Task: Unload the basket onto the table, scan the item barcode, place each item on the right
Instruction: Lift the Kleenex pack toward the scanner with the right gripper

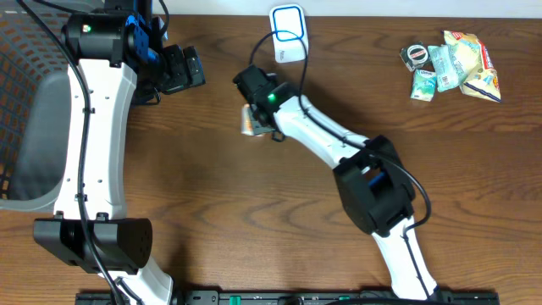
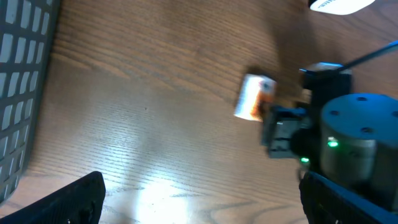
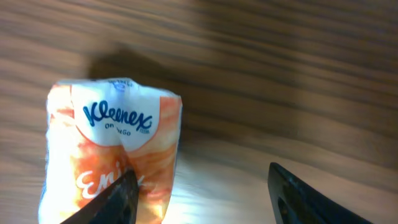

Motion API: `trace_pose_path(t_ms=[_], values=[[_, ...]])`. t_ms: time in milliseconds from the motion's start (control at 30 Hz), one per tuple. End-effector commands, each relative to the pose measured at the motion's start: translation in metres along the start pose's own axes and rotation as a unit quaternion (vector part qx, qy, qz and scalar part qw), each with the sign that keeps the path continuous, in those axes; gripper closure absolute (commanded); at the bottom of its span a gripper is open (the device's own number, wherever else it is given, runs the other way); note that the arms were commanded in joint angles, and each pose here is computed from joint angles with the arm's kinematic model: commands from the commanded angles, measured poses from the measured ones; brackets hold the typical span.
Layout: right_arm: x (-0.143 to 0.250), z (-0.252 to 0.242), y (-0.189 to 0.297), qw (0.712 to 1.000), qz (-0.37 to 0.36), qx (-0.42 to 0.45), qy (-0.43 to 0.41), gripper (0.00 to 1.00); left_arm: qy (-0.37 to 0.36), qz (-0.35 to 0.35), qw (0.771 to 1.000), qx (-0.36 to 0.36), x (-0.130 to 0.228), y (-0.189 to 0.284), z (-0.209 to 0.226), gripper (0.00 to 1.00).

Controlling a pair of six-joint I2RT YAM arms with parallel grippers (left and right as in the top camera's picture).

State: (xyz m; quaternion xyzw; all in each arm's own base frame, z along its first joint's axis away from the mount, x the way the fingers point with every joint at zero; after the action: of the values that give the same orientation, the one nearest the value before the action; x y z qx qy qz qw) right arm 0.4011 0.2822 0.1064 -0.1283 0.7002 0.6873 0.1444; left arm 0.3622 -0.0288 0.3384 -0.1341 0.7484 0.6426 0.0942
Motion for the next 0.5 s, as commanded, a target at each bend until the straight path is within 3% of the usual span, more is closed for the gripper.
trace_pose_path(t_ms=[0,200,300,367,467], values=[[-0.017,-0.041,0.016,0.994,-0.039,0.100,-0.016,0.39,0.000,0.001,1.000,-0.008,-0.001,-0.001,0.003,0.02],[-0.027,-0.051,0.055,0.996,-0.043,0.073,0.007,0.37,0.000,0.001,1.000,-0.008,-0.001,-0.001,0.003,0.03],[-0.032,-0.038,0.060,0.999,-0.047,0.009,0.018,0.33,0.000,0.001,1.000,-0.008,-0.001,-0.001,0.003,0.02],[-0.030,-0.020,0.058,0.994,-0.029,-0.077,0.073,0.33,0.000,0.001,1.000,-0.008,-0.001,-0.001,0.003,0.02],[-0.024,-0.009,0.052,0.985,-0.024,-0.097,0.139,0.35,0.000,0.001,1.000,-0.008,-0.001,-0.001,0.003,0.02]])
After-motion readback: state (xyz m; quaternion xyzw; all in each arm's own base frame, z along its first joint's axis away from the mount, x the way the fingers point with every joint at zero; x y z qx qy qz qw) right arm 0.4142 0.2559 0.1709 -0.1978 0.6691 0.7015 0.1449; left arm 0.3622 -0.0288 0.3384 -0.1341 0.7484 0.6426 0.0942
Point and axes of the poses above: each gripper's point midway between its finger pads, its own y axis back along the fingers, its own z axis along the line the jaws close on, x = y × z, the point moved 9 cm from there along y, back along the fingers, and after that the axes turned 12 degrees about -y, right-handed, at the moved point
